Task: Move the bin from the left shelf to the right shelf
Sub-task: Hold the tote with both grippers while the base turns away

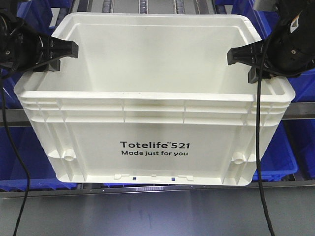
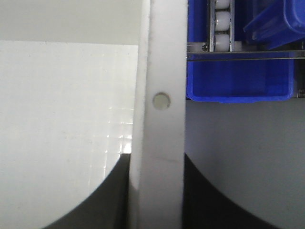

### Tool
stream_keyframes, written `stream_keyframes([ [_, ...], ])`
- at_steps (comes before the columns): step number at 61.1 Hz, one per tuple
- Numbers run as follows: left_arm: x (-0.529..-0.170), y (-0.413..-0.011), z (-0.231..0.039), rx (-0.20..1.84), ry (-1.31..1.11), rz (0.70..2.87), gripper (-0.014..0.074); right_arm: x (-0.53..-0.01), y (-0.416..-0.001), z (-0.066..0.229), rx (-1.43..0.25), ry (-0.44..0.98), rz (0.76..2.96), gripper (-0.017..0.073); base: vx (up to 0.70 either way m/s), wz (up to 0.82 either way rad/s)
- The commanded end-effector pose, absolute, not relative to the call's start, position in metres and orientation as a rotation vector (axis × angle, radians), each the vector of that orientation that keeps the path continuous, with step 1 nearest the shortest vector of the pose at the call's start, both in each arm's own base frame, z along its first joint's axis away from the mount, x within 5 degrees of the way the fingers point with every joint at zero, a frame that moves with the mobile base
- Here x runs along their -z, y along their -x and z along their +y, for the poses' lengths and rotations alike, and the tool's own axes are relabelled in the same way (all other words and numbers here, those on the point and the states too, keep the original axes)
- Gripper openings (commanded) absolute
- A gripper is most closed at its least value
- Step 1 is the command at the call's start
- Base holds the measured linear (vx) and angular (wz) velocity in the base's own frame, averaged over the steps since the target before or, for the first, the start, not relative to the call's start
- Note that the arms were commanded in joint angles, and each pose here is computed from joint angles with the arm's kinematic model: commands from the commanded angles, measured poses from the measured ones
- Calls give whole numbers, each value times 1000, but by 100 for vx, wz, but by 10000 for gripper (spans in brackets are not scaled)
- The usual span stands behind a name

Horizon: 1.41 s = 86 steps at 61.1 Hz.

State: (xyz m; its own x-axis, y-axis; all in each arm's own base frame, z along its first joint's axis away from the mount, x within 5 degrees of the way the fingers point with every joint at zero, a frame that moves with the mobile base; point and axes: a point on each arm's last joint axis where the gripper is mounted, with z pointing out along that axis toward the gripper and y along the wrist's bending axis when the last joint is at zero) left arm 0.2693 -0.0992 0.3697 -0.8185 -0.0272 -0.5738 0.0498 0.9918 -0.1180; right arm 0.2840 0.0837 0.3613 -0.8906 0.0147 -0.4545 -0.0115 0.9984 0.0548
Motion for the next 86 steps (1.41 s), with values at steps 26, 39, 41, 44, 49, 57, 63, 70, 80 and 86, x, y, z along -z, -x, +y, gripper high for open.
stream_keyframes([
  [26,-399,-264,-93,158,-52,2361,61,-394,-281,75,-66,-4,2470,0,-5,-19],
  [39,-399,-264,-93,158,-52,2360,61,-394,-281,75,-66,-4,2470,0,-6,-21],
  [41,-399,-264,-93,158,-52,2360,61,-394,-281,75,-66,-4,2470,0,-6,-23],
  [44,-399,-264,-93,158,-52,2360,61,-394,-281,75,-66,-4,2470,0,-6,-24],
  [49,-399,-264,-93,158,-52,2361,61,-394,-281,75,-66,-4,2470,0,-6,-25],
  [57,-399,-264,-93,158,-52,2361,61,-394,-281,75,-65,-4,2470,0,-6,-26],
  [63,-399,-264,-93,158,-52,2361,61,-394,-281,75,-67,-4,2471,0,-4,-22],
  [70,-399,-264,-93,158,-52,2361,61,-394,-281,75,-67,-4,2470,0,-2,-17],
  [80,-399,-264,-93,158,-52,2361,61,-394,-281,75,-67,-4,2470,0,-2,-19],
  [86,-399,-264,-93,158,-52,2361,61,-394,-281,75,-67,-4,2470,0,-3,-23],
])
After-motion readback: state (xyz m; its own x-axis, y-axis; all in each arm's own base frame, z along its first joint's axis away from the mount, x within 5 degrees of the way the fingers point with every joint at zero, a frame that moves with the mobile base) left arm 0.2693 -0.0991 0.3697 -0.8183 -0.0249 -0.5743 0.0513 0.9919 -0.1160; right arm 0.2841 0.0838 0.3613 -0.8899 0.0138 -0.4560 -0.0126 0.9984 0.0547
